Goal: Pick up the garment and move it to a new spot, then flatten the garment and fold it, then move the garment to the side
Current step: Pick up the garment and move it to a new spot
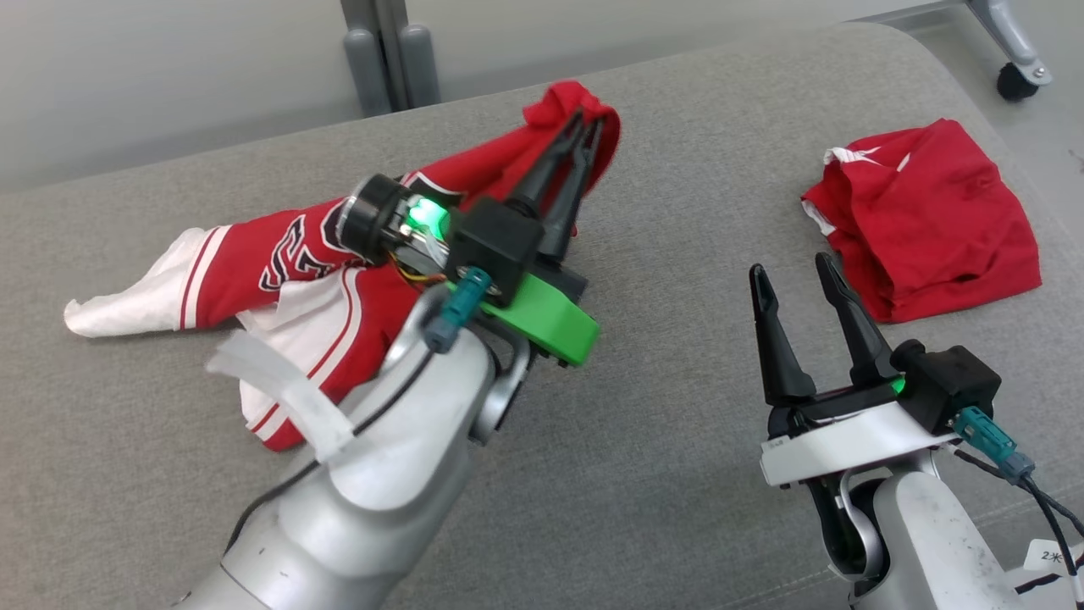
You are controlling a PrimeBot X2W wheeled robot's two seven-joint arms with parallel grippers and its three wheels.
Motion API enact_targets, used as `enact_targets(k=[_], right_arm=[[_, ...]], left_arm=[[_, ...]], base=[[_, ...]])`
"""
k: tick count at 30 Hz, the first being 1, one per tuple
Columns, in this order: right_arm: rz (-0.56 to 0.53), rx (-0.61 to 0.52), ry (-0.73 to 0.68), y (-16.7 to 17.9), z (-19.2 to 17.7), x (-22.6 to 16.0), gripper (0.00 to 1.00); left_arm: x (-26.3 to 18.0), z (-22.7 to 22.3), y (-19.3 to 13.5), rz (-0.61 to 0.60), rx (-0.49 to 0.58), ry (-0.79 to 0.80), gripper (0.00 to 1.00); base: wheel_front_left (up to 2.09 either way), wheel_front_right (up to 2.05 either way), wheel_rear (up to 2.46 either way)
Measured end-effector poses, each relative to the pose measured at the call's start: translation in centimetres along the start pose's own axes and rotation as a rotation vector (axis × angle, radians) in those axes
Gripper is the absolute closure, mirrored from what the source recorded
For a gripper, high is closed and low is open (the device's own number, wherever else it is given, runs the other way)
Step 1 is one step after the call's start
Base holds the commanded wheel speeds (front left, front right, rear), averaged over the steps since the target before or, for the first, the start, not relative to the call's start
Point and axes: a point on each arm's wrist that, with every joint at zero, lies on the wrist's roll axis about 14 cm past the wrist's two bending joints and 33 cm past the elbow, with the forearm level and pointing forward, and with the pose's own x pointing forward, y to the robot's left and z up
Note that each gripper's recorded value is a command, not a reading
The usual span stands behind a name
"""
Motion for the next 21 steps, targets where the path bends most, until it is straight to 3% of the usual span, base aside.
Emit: enact_targets(k=[5,6,7,8,14,21], right_arm=[[-0.041,-0.008,-0.005,-1.3,0.5,-0.8,0.0],[-0.049,-0.01,-0.007,-1.6,0.6,-0.9,0.0],[-0.054,-0.013,-0.008,-1.8,0.6,-1.0,0.0],[-0.06,-0.014,-0.008,-1.9,0.7,-1.1,0.0],[-0.063,-0.01,-0.011,-2.1,0.7,-0.8,0.0],[0.0,0.0,-0.011,0.0,0.3,0.2,0.0]], left_arm=[[-0.1,-2.1,-5.7,-0.092,-0.036,0.055,1.0],[-0.3,-2.6,-6.9,-0.126,-0.045,0.073,0.59],[-0.5,-3.1,-8.0,-0.158,-0.049,0.09,0.06],[-0.7,-3.5,-8.7,-0.179,-0.053,0.104,0.0],[-1.9,-6.0,-9.6,-0.209,-0.056,0.194,0.0],[-2.7,-6.6,-5.8,-0.079,-0.037,0.236,0.0]], base=[[0.0,0.0,0.0],[0.0,0.0,0.0],[0.0,0.0,0.0],[0.0,0.0,0.0],[0.0,0.0,0.0],[0.0,0.0,0.0]])
